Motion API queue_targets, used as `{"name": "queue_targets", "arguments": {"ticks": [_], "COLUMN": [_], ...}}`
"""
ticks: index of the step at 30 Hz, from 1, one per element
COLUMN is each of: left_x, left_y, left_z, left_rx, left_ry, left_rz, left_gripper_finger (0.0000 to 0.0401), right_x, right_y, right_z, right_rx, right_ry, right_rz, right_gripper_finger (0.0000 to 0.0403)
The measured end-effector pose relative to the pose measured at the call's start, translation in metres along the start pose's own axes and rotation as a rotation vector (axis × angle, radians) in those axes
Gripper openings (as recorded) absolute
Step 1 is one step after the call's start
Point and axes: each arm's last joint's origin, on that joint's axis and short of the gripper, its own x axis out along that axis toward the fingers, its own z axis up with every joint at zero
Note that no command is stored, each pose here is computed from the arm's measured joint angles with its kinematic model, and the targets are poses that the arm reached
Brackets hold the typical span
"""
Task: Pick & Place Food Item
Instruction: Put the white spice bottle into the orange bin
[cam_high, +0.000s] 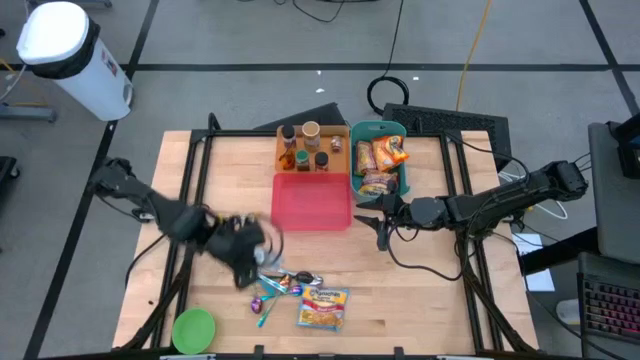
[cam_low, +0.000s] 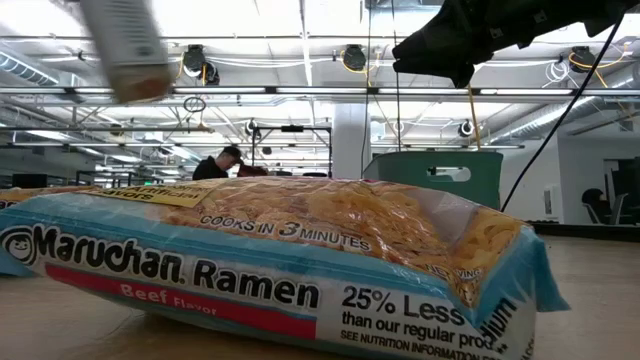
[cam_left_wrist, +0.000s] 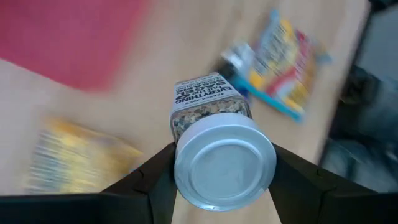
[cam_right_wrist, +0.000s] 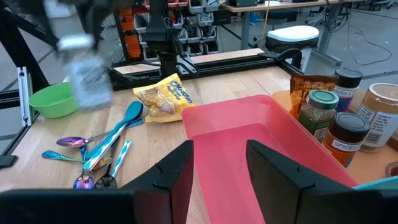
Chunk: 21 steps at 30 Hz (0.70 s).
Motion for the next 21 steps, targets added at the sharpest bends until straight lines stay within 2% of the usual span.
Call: {"name": "queue_targets", "arguments": {"ticks": [5, 11, 18, 21], "left_x": [-0.031, -0.054, -0.064, -0.056], "left_y": [0.038, 0.098, 0.172, 0.198], "left_z": [0.052, 0.107, 0.176, 0.202], "left_rx": [0.045, 0.158, 0.172, 0.163], "left_ry": [-0.078, -0.185, -0.240, -0.208], "left_rz": [0.091, 0.189, 0.366, 0.372], "left_gripper_finger": [0.0208, 0.0208, 0.0208, 0.0208], "right_x": [0.000, 0.000, 0.001, 0.001], "right_y": [0.000, 0.000, -0.002, -0.004], "right_z": [0.000, -0.001, -0.001, -0.001], "right_rx": [-0.002, -0.004, -0.001, 0.007], "right_ry": [0.004, 0.009, 0.010, 0.009], "right_rz": [-0.001, -0.002, -0.013, -0.021], "right_gripper_finger": [0.0141, 0.0141, 0.0141, 0.0141]}}
